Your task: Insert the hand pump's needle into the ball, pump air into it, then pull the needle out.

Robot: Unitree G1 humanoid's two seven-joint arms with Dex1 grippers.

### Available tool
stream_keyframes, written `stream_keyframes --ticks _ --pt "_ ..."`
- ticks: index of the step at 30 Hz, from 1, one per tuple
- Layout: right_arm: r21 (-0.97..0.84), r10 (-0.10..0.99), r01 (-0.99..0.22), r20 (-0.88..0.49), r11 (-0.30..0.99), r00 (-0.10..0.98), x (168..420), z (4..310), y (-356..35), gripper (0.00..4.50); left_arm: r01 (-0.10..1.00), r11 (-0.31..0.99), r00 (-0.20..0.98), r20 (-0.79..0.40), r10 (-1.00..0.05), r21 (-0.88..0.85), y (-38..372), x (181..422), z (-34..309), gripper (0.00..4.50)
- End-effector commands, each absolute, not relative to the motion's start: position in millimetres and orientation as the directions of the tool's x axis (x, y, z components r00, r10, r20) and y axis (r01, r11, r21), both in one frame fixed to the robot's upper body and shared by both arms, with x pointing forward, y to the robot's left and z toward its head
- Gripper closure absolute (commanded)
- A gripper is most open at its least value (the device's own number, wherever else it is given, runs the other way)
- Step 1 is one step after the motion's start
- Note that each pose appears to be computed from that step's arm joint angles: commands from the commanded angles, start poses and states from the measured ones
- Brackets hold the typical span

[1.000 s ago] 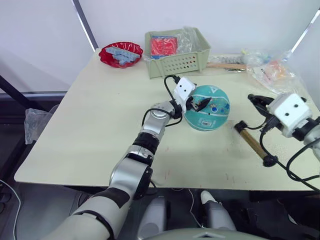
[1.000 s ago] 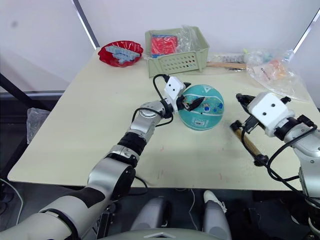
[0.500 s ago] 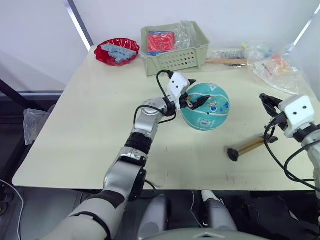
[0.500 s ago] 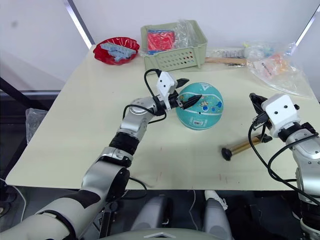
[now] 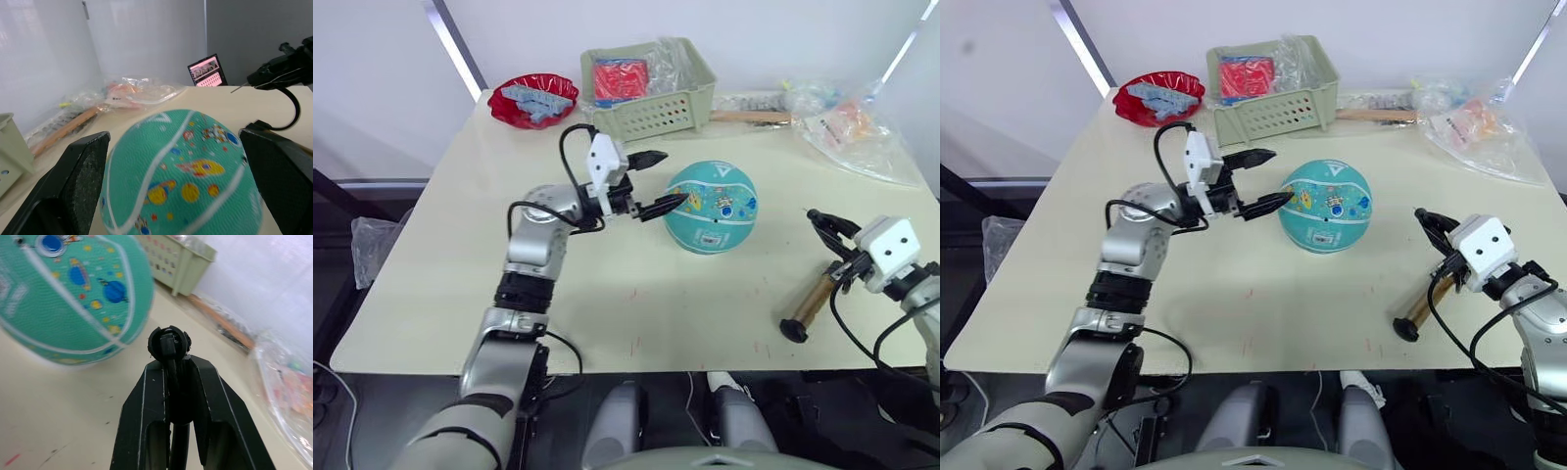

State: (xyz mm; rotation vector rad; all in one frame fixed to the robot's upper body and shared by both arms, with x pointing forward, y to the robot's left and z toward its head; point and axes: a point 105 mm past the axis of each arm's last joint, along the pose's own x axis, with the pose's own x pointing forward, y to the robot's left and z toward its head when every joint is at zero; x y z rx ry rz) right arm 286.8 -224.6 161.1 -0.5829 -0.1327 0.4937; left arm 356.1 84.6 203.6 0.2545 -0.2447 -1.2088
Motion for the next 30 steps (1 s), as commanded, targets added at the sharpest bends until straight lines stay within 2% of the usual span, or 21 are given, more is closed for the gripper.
stream_keyframes --ticks 1,5,10,14,21,30 --pt "-0.58 0.518 -0.432 -0.021 0.691 0.855 279.9 160.6 -225.3 4.44 0.909 0.256 0.258 0.039 -0.965 0.33 99.2 335.2 208.9 0.0" --pt "-0.586 0.562 -0.508 -0.106 0.631 0.82 268.5 141.3 -227.2 4.44 0.947 0.154 0.177 -0.058 -0.983 0.283 119.7 306.3 190.5 0.0" --pt "-0.568 0.596 -0.581 -0.186 0.583 0.781 256.8 125.1 -229.3 4.44 0.966 0.103 0.132 -0.11 -0.985 0.236 132.2 284.8 178.4 0.0" --pt "-0.537 0.607 -0.595 -0.182 0.597 0.774 256.7 123.1 -224.7 4.44 0.966 0.11 0.149 -0.158 -0.976 0.234 141.6 280.2 167.4 0.0" --pt "-0.457 0.624 -0.606 -0.133 0.65 0.77 260.7 124.2 -205.5 4.44 0.97 0.111 0.144 -0.142 -0.979 0.217 140.4 273.1 166.3 0.0" --pt "-0.391 0.646 -0.643 -0.144 0.659 0.749 257.0 108.1 -184.3 4.44 0.971 0.109 0.148 -0.172 -0.974 0.215 150.2 263.4 157.8 0.0"
